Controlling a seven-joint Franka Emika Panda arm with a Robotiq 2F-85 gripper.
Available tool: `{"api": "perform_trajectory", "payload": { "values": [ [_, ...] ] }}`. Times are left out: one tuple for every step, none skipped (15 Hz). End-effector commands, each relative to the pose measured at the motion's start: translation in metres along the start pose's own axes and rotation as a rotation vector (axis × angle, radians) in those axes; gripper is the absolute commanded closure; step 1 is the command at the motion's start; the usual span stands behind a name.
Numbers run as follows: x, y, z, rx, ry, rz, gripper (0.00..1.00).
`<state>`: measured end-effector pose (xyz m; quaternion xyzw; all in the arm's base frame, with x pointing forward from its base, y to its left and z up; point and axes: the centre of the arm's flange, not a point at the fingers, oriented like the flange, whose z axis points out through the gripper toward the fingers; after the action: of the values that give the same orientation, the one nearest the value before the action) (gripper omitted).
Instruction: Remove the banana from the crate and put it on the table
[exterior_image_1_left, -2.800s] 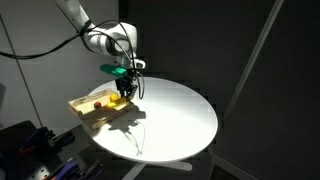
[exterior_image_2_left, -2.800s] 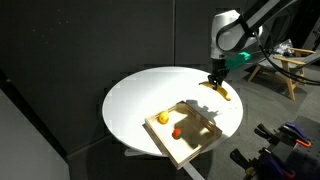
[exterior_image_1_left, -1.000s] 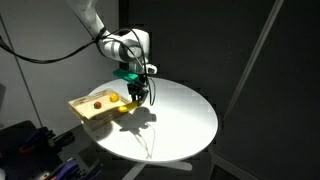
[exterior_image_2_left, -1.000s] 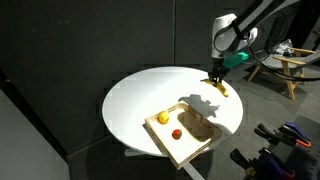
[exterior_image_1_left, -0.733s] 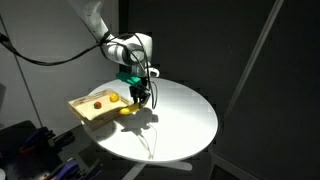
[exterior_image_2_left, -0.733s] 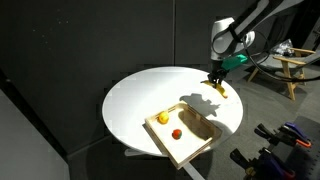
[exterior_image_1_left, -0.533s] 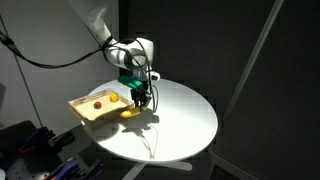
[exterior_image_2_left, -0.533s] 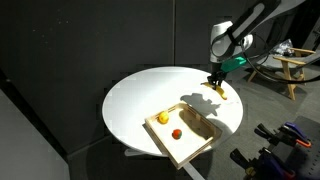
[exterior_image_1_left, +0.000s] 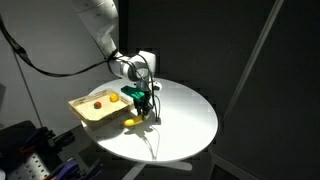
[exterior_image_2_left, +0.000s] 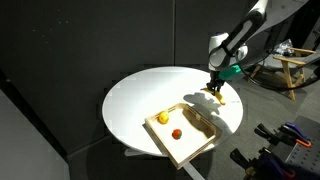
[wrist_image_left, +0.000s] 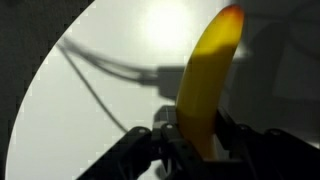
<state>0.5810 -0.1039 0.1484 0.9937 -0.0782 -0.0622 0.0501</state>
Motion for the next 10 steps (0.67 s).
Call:
{"api": "perform_trajectory", "payload": {
  "values": [
    [0.017,0.004,0.016,-0.003,0.0,0.003,0.84],
    [0.019,0.003,0.021,-0.006,-0.003,0.0,0.84],
    [0.021,0.003,0.025,-0.008,-0.006,-0.001,0.84],
    [0.022,0.003,0.028,-0.01,-0.008,-0.002,0.84],
    [0.023,0.002,0.031,-0.011,-0.011,-0.002,0.84],
    [0.025,0.002,0.034,-0.013,-0.012,-0.003,0.84],
    [0.026,0.002,0.036,-0.014,-0.013,-0.002,0.84],
    [0.028,0.002,0.038,-0.016,-0.014,-0.002,0.84],
    [0.029,0.002,0.039,-0.017,-0.014,-0.002,0.82],
    [0.03,0.002,0.04,-0.018,-0.014,-0.002,0.51]
  ]
}}
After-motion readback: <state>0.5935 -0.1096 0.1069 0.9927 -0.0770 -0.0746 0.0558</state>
